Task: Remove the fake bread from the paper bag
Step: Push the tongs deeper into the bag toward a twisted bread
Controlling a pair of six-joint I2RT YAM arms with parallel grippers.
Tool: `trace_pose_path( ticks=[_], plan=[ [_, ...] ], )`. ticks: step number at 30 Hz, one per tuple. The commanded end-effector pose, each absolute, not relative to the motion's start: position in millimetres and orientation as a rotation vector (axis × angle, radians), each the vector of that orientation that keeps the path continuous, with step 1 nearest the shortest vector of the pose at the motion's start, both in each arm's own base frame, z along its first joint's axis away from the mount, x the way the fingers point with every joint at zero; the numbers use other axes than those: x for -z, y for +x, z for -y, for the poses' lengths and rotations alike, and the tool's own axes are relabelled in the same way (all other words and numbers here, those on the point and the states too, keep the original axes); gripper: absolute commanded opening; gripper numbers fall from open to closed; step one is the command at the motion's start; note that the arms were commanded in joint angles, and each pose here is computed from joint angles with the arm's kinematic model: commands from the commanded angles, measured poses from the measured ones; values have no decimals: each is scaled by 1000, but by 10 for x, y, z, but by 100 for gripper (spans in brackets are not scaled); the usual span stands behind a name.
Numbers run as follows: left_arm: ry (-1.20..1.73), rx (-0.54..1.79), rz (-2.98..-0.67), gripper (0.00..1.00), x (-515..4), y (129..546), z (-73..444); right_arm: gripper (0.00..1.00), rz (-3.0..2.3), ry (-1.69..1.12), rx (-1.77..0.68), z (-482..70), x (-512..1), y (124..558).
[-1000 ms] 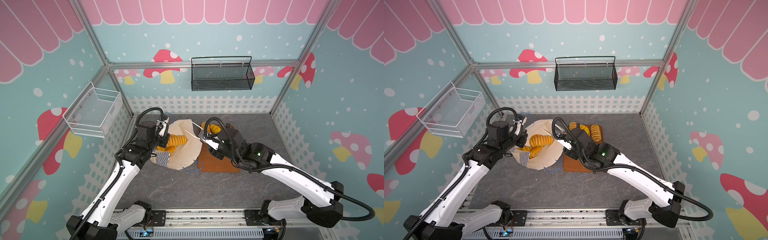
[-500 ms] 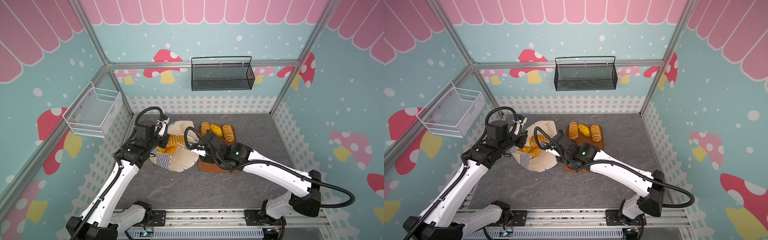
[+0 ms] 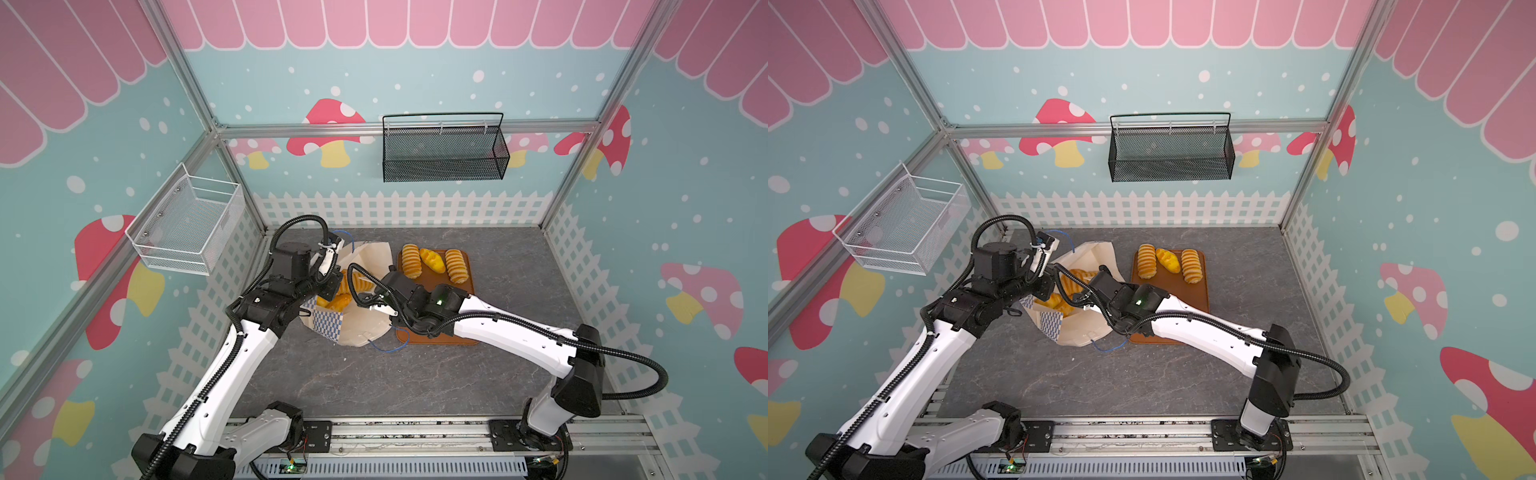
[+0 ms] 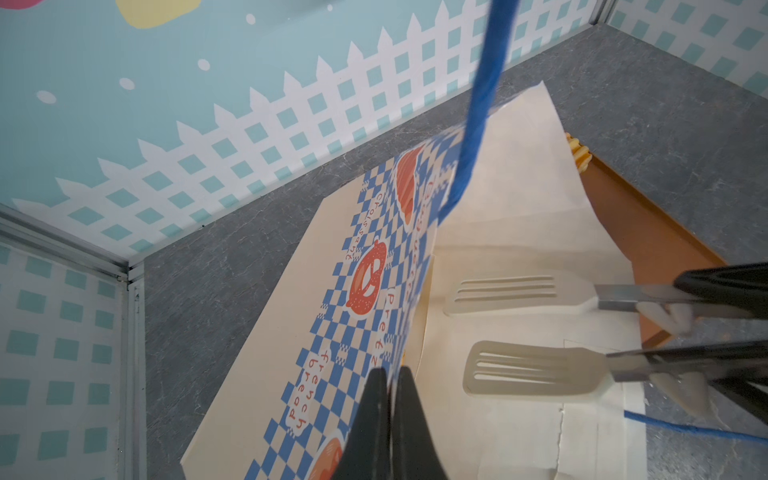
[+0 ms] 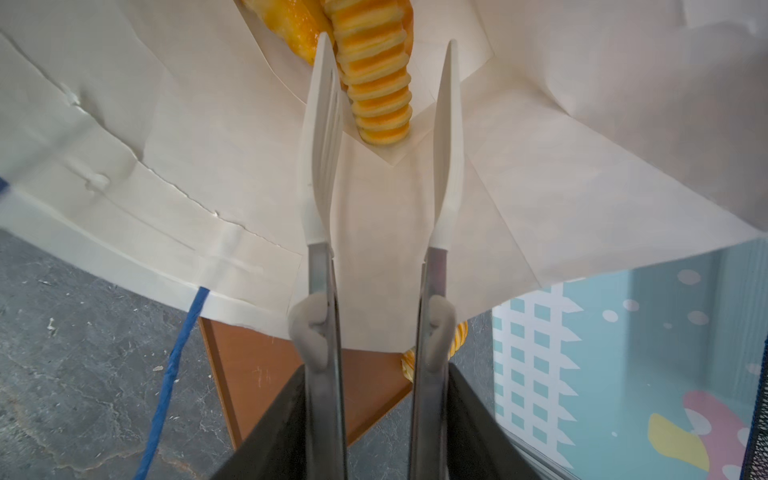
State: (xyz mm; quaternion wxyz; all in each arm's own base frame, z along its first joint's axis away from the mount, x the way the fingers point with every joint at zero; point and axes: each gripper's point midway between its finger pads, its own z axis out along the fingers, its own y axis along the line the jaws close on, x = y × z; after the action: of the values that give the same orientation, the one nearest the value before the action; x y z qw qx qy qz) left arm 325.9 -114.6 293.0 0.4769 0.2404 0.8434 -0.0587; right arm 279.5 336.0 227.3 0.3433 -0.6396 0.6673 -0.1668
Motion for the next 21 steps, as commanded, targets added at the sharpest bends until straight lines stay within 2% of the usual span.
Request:
trace_pose_path(
  ticks=[1,21],
  plan=[
    [627,204,-2025,0,-3074,3179,1226,49,-1699,-1660,506,-3408,-2338,2884],
    [646,315,-2088,0,-3054,3188,1367,51,-1637,-1704,649,-3511,-2042,3015]
  ],
)
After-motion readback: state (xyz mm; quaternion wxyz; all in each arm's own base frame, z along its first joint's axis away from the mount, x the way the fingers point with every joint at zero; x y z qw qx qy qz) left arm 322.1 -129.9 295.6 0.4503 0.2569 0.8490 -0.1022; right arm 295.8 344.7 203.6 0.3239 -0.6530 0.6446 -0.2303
